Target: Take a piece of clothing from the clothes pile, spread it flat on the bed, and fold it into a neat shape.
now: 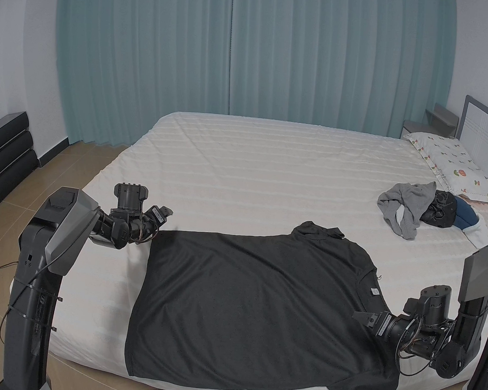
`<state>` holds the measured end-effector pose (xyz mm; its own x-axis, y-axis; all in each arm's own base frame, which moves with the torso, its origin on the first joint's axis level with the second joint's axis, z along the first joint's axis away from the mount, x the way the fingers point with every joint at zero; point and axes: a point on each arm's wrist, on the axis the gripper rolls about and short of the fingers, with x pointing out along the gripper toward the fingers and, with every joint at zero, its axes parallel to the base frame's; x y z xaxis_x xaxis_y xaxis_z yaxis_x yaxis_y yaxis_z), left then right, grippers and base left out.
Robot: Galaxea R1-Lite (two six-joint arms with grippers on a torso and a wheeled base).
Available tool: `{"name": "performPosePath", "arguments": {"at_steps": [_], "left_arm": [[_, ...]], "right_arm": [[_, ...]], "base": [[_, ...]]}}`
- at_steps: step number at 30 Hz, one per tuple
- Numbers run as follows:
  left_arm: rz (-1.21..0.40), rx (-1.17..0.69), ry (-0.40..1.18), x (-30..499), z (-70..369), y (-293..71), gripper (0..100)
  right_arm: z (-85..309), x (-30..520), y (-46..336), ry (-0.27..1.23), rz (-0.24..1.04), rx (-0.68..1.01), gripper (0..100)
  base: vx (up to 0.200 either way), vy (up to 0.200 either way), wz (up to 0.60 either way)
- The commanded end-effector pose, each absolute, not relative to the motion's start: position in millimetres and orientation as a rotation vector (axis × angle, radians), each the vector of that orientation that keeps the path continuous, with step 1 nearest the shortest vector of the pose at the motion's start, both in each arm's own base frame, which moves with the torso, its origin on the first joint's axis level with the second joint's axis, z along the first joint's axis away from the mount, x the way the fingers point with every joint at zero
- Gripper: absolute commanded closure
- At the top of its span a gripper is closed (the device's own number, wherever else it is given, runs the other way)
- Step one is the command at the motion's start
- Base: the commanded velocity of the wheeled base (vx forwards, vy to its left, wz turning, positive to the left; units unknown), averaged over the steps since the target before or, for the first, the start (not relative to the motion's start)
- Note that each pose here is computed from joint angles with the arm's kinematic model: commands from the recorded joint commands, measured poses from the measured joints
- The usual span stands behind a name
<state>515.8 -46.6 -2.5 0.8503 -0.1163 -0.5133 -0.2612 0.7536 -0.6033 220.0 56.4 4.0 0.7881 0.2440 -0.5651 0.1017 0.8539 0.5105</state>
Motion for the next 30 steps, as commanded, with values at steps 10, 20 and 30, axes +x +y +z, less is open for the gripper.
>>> {"name": "performPosePath", "arguments": {"at_steps": [10,20,30], "left_arm": [[0.081,-0.718,0.579,516.7,-13.9,-51.0,100],[0.093,-0.717,0.542,517.8,-2.0,-50.6,100],[0.106,-0.734,0.535,515.8,-0.8,-50.2,100]], "right_arm": [[10.2,242.5,59.4,0.575,0.09,0.564,0],[13.9,316.7,61.5,0.47,0.086,0.519,0],[11.6,424.5,48.3,0.482,0.01,0.493,0]], "base": [[0.0,0.0,0.0],[0.0,0.0,0.0],[0.0,0.0,0.0]]}}
